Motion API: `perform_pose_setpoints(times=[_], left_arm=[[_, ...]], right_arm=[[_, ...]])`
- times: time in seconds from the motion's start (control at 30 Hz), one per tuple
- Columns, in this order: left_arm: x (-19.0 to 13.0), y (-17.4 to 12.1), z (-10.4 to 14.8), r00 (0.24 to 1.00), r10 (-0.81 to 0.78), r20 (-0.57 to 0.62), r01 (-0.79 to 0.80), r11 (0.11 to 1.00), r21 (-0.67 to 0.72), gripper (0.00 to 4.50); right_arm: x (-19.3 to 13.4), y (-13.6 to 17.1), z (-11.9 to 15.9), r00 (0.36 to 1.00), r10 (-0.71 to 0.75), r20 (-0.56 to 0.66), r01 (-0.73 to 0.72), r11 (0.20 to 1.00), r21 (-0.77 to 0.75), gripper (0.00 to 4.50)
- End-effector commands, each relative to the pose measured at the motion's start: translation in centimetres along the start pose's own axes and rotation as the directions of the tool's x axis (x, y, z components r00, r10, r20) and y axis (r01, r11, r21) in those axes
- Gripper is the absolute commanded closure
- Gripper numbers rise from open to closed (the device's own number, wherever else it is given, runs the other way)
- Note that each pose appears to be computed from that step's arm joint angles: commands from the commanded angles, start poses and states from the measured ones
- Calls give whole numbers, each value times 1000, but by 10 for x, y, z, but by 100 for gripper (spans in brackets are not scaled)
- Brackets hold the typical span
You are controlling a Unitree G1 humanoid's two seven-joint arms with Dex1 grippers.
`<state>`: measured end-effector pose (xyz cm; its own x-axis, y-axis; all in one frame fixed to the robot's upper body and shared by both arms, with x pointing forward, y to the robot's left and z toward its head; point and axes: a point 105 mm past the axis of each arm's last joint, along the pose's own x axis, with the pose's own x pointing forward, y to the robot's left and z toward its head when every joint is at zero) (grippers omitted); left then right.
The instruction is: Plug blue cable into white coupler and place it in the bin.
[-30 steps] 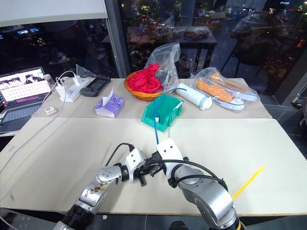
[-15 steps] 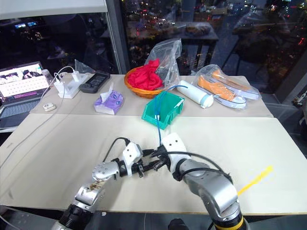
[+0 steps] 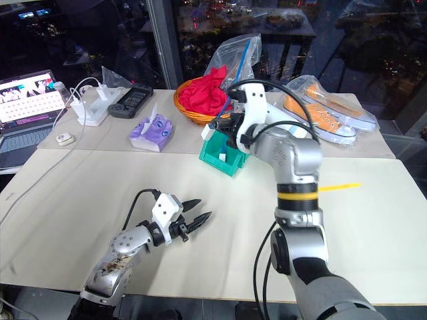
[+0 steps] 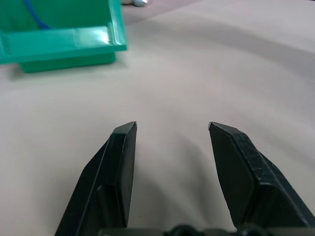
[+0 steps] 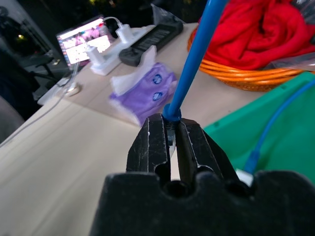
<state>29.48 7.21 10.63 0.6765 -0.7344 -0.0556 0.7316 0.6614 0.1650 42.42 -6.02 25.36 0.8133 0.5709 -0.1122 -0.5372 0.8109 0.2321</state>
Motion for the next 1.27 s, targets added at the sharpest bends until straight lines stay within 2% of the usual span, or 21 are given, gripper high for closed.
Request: perform_pose_setpoints(times=[0.03,0.2,0.33,0.37,0.43,0.53,0.63,0.67,0.73,0.77,0.83,0.93,1.27], left_arm=[[-4,3,13,999,33,41,-34,999,25,198],[-10,10,16,996,76,47,-78,996,33,198],[-24,24,25,984,163,76,-166,986,29,198],[-28,30,30,976,199,92,-202,979,23,198],[-43,48,41,938,323,126,-326,945,6,198],[-70,77,52,842,517,153,-516,855,-48,198],[-104,109,59,680,716,159,-709,697,-108,198],[-110,114,59,646,747,154,-738,664,-120,198],[-126,124,56,556,819,139,-799,573,-180,198],[-130,125,52,538,834,124,-813,552,-188,198],[-131,125,48,532,840,109,-817,543,-193,198],[-129,123,44,535,839,96,-814,543,-205,198],[-126,124,39,551,831,82,-803,554,-219,198]], right_arm=[[9,-14,2,998,-53,36,54,998,-25,327],[2,-15,14,996,-34,87,36,999,-16,165],[-26,-15,34,990,2,144,0,1000,-16,21],[-35,-15,36,987,18,158,-14,1000,-26,4],[-57,-17,34,983,34,182,-14,994,-106,4],[-87,-22,12,983,14,181,31,969,-245,4],[-105,-47,-34,974,-177,142,214,922,-323,4],[-108,-52,-41,964,-223,142,259,907,-333,4],[-116,-73,-70,900,-404,164,436,845,-309,4],[-119,-76,-83,875,-454,167,484,819,-309,4],[-117,-73,-101,864,-475,170,503,790,-350,4],[-113,-75,-109,850,-497,176,526,776,-349,4],[-112,-87,-112,835,-521,179,549,763,-342,4]])
